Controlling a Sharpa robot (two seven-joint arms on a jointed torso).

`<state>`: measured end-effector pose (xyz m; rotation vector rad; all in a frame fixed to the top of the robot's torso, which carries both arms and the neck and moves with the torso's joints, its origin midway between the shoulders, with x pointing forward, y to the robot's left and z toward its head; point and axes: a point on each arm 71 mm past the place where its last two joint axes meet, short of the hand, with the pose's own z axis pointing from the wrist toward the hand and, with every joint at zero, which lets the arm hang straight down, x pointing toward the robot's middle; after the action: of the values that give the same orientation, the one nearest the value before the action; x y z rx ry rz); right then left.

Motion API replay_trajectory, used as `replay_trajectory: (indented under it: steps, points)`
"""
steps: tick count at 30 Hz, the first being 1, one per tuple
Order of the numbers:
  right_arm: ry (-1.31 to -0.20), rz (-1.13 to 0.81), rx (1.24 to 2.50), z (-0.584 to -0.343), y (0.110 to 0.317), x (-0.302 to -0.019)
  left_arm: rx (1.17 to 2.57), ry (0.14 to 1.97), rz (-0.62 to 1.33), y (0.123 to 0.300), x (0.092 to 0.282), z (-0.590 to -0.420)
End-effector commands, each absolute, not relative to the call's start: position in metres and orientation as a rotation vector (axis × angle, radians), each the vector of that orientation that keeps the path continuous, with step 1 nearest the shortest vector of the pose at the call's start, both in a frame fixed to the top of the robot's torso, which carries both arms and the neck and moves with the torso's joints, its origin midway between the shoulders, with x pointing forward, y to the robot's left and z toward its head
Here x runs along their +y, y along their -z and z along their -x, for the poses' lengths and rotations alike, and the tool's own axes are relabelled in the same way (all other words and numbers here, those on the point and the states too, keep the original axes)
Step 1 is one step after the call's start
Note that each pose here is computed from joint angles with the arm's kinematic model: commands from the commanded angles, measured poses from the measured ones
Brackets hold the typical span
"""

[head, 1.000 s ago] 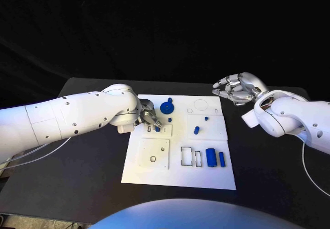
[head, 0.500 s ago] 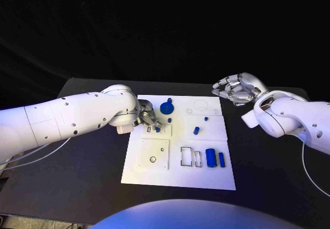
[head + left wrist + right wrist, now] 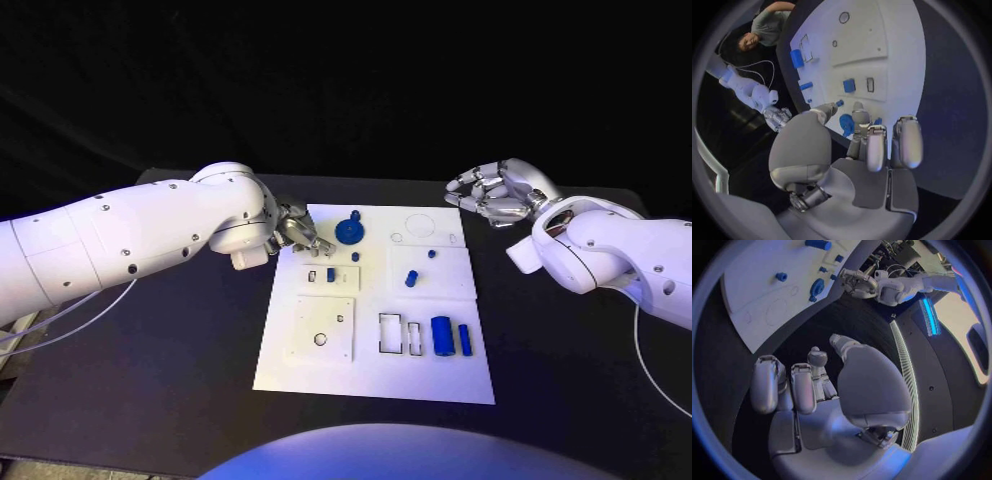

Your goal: Assemble the parts on the task board

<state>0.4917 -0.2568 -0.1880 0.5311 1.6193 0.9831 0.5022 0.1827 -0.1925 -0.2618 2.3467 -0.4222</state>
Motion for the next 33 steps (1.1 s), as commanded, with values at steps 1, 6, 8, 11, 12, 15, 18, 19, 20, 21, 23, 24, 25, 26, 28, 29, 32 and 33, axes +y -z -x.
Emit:
replay_trajectory:
  steps: [1, 6, 8, 11, 12, 15, 18, 19, 20, 21, 23, 24, 25, 26, 28, 29, 32, 33]
  points:
    - [-0.989, -0.518, 1.625, -0.491, 0.188, -0.256, 2.369, 0.463, 0.28, 0.181, 0.189, -0.507]
    - [-0.989, -0.517, 1.626, -0.492, 0.189, -0.256, 2.348, 0.445, 0.294, 0.169, 0.2, -0.519]
    - [-0.99, -0.517, 1.626, -0.492, 0.189, -0.256, 2.344, 0.424, 0.287, 0.166, 0.203, -0.524]
    - [-0.99, -0.517, 1.626, -0.492, 0.189, -0.256, 2.337, 0.379, 0.251, 0.166, 0.204, -0.531]
    - [-0.991, -0.517, 1.627, -0.492, 0.189, -0.255, 2.337, 0.37, 0.244, 0.166, 0.204, -0.533]
    - [-0.992, -0.516, 1.627, -0.492, 0.189, -0.255, 2.341, 0.332, 0.222, 0.17, 0.205, -0.538]
    - [-0.992, -0.516, 1.628, -0.492, 0.189, -0.255, 2.345, 0.298, 0.207, 0.175, 0.205, -0.543]
    - [-0.992, -0.516, 1.628, -0.492, 0.189, -0.255, 2.346, 0.291, 0.205, 0.177, 0.205, -0.544]
    - [-0.992, -0.516, 1.628, -0.492, 0.189, -0.255, 2.347, 0.286, 0.203, 0.178, 0.206, -0.545]
    - [-0.993, -0.516, 1.628, -0.492, 0.189, -0.254, 2.349, 0.282, 0.202, 0.179, 0.205, -0.545]
    - [-0.993, -0.516, 1.628, -0.492, 0.189, -0.254, 2.353, 0.277, 0.198, 0.182, 0.205, -0.546]
    - [-0.993, -0.516, 1.628, -0.492, 0.189, -0.254, 2.354, 0.277, 0.197, 0.182, 0.204, -0.546]
    - [-0.994, -0.515, 1.628, -0.492, 0.189, -0.254, 2.358, 0.274, 0.195, 0.184, 0.204, -0.547]
    - [-0.994, -0.515, 1.628, -0.492, 0.189, -0.254, 2.361, 0.272, 0.193, 0.185, 0.203, -0.547]
    - [-0.995, -0.515, 1.629, -0.492, 0.189, -0.253, 2.369, 0.266, 0.188, 0.187, 0.202, -0.547]
    - [-0.995, -0.515, 1.629, -0.492, 0.189, -0.253, 2.372, 0.262, 0.186, 0.188, 0.201, -0.548]
    - [-0.995, -0.515, 1.629, -0.492, 0.189, -0.253, 2.378, 0.256, 0.184, 0.191, 0.201, -0.548]
    - [-0.995, -0.515, 1.629, -0.492, 0.189, -0.253, 2.38, 0.254, 0.183, 0.192, 0.201, -0.548]
